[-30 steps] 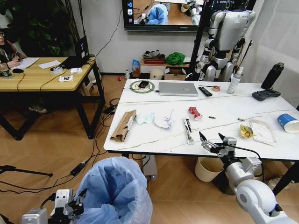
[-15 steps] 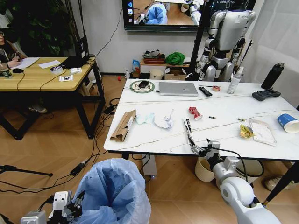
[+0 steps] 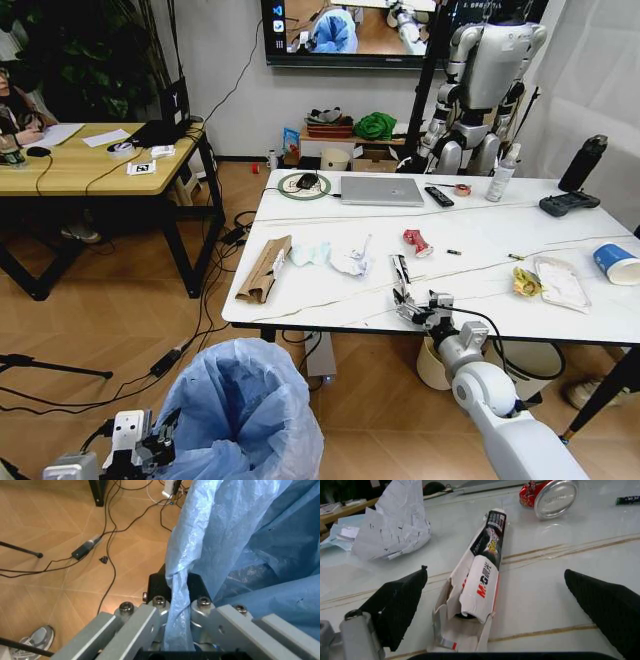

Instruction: Pick up the trash bin and place the trash from the table into it.

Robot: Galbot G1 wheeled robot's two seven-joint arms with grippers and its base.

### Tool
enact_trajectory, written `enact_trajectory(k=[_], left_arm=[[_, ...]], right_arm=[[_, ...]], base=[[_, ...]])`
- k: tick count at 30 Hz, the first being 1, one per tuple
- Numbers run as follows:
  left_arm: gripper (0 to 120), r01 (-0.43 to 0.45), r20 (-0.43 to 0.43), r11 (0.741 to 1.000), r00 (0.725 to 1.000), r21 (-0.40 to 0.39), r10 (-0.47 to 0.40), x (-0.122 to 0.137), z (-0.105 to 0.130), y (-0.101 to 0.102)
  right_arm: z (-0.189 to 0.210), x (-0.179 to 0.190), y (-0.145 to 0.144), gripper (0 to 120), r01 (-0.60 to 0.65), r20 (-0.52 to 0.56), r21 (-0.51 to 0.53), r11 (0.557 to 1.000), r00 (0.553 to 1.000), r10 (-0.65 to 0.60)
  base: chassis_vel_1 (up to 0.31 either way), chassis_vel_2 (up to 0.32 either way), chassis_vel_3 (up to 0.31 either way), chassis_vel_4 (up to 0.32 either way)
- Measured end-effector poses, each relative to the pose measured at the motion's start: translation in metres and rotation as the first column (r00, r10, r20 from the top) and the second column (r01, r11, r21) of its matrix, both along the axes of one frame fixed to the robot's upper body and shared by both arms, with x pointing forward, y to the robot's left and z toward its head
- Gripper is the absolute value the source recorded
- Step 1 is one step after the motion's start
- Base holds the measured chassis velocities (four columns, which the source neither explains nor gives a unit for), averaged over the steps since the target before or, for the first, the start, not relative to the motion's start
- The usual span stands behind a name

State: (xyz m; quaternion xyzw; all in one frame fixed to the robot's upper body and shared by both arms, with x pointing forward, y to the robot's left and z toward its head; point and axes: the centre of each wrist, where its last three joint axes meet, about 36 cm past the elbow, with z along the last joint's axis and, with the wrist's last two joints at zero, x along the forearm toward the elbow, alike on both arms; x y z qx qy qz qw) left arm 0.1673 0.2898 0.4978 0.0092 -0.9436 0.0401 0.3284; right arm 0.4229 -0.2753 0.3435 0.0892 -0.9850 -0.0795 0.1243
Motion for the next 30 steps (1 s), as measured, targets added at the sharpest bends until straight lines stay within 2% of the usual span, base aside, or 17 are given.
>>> enact_trajectory(k=[5,11,20,30], left_arm=[[0,0.001,-0.001,1.0,1.0,0.0,-0.001,0.0,0.0,0.0],[0,0.003,0.001,1.0,1.0,-0.002,-0.003,0.0,0.0,0.0],[0,0.007,0.007,1.0,1.0,-0.005,-0.007,0.001,0.0,0.0],[0,0.007,0.009,1.0,1.0,-0.007,-0.007,0.002,0.0,-0.001]], right_arm=[[-0.001,0.003,0.001,100,0.001,0.001,-0.001,1.0,1.0,-0.001],[0.0,0.003,-0.002,100,-0.01,0.007,-0.051,0.999,1.0,0.01],[0.035,-0.011,0.007,100,-0.062,0.01,-0.126,0.99,0.998,0.063],[0.029,-0.007,0.003,100,-0.062,-0.013,-0.184,0.981,0.998,0.061]], base=[[0.0,0.0,0.0,0.0],[0.0,0.0,0.0,0.0],[0.0,0.0,0.0,0.0],[0.0,0.0,0.0,0.0]])
